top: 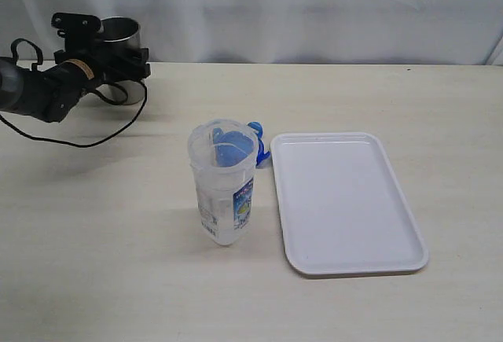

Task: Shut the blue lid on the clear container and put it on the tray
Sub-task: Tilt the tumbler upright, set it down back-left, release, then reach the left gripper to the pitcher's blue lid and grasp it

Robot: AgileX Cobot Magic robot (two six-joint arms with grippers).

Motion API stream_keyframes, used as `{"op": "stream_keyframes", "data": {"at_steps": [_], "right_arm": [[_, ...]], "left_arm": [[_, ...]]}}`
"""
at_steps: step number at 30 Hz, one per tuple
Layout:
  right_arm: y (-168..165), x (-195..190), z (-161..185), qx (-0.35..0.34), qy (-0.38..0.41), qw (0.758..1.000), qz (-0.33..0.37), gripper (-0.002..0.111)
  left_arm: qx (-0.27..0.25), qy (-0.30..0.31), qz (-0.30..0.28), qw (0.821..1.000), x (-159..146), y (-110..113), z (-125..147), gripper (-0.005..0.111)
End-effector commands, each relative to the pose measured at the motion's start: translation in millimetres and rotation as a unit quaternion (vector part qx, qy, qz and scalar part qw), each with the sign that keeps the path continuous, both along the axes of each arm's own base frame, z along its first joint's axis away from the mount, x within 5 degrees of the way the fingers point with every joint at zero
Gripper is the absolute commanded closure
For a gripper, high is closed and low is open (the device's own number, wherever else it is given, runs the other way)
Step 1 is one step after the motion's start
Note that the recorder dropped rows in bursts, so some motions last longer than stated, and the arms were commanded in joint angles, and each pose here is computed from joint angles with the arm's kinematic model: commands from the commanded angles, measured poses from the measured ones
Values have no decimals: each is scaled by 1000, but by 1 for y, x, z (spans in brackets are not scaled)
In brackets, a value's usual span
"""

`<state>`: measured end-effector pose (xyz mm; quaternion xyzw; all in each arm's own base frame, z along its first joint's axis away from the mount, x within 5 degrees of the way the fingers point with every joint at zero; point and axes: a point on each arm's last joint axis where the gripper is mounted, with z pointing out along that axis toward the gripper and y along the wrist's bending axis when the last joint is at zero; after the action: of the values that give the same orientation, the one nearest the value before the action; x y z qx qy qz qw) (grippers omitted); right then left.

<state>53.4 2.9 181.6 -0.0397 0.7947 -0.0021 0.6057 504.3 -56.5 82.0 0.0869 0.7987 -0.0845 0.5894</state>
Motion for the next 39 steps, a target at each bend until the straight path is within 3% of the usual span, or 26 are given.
{"op": "stream_keyframes", "data": {"at_steps": [1,11,15,20,29,35,39], "right_arm": [[0,0,1,1,-8,1000,1,104],[0,0,1,1,-8,1000,1,104],[0,0,1,1,-8,1000,1,104],[0,0,1,1,-8,1000,1,104],[0,0,1,1,-8,1000,1,104],[0,0,1,1,-8,1000,1,104],[0,0,1,1,-8,1000,1,104]], "left_arm": [[25,61,10,998,-4,4,-12,24],[57,95,5,994,-7,5,-7,24],[43,69,-4,997,-18,4,2,25],[30,49,-10,998,-34,5,12,25],[32,84,-12,996,-72,8,16,25],[32,91,-12,995,-108,11,39,25],[-6,129,9,992,-124,11,43,25]]}}
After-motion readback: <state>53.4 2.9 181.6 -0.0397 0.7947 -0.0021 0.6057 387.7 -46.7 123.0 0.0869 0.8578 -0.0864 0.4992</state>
